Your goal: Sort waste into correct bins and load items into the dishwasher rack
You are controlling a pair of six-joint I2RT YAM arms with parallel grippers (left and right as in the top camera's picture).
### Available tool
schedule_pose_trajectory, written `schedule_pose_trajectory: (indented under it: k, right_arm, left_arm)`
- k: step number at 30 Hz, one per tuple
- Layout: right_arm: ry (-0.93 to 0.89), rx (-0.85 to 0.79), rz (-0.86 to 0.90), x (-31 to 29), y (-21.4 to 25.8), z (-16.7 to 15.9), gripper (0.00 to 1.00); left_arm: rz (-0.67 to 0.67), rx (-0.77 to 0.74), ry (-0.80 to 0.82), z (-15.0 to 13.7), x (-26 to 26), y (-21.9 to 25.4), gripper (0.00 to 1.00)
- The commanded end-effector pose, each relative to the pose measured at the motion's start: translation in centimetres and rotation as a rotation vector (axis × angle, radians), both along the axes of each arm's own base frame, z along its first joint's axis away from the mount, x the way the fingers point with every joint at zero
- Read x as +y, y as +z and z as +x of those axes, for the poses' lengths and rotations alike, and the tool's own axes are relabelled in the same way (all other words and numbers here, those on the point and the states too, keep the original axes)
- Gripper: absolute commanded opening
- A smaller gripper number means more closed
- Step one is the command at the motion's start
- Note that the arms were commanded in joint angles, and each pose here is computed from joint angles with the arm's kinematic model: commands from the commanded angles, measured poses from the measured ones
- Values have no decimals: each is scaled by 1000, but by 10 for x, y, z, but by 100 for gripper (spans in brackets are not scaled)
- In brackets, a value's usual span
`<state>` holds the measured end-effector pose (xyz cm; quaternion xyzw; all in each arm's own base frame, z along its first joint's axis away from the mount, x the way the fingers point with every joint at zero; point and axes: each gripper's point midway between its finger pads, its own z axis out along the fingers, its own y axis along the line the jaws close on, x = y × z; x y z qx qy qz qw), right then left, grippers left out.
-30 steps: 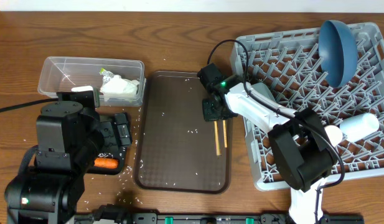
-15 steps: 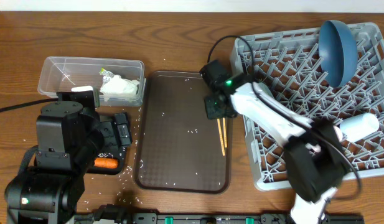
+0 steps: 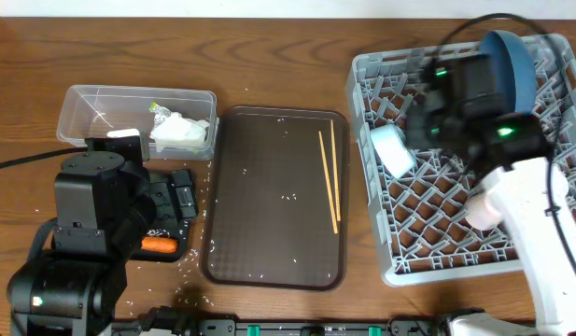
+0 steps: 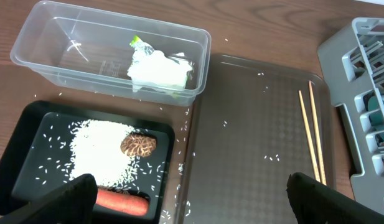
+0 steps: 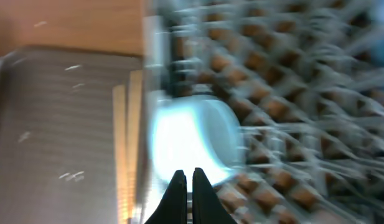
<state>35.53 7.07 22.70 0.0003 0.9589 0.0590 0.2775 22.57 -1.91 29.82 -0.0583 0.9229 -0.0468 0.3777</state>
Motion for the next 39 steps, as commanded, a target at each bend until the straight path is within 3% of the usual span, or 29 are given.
schedule_pose_trajectory:
  k: [1, 8, 12, 13, 14, 19, 22, 26, 35, 39]
  right_arm:
    - [-27, 28, -18, -37, -6, 2, 1]
    - [225, 126, 213, 31, -14, -20, 2]
    - [260, 168, 143, 70, -27, -32, 20]
    - [255, 184, 101, 79, -36, -34, 33]
    - [241, 200, 66, 84, -45, -35, 39]
    - [226, 290, -74, 112, -100, -36, 54]
    - [267, 343, -106, 132, -137, -34, 52]
    - [285, 388, -103, 144, -173, -27, 41]
    - [358, 470, -103, 154, -224, -28, 38]
    - [361, 491, -113, 154, -238, -29, 23]
  left_arm:
    - [18, -6, 11, 0, 4, 2, 98]
    - [18, -6, 11, 0, 4, 2, 98]
    - [18, -6, 11, 0, 4, 2, 98]
    - [18, -6, 11, 0, 4, 2, 98]
    - [18, -6, 11, 0, 4, 2, 98]
    - [18, -6, 11, 0, 4, 2, 98]
    - [18, -6, 11, 0, 4, 2, 98]
    - [18, -6, 11, 0, 4, 2, 98]
    - [17, -6, 11, 0, 4, 2, 98]
    - [17, -6, 11, 0, 4, 2, 98]
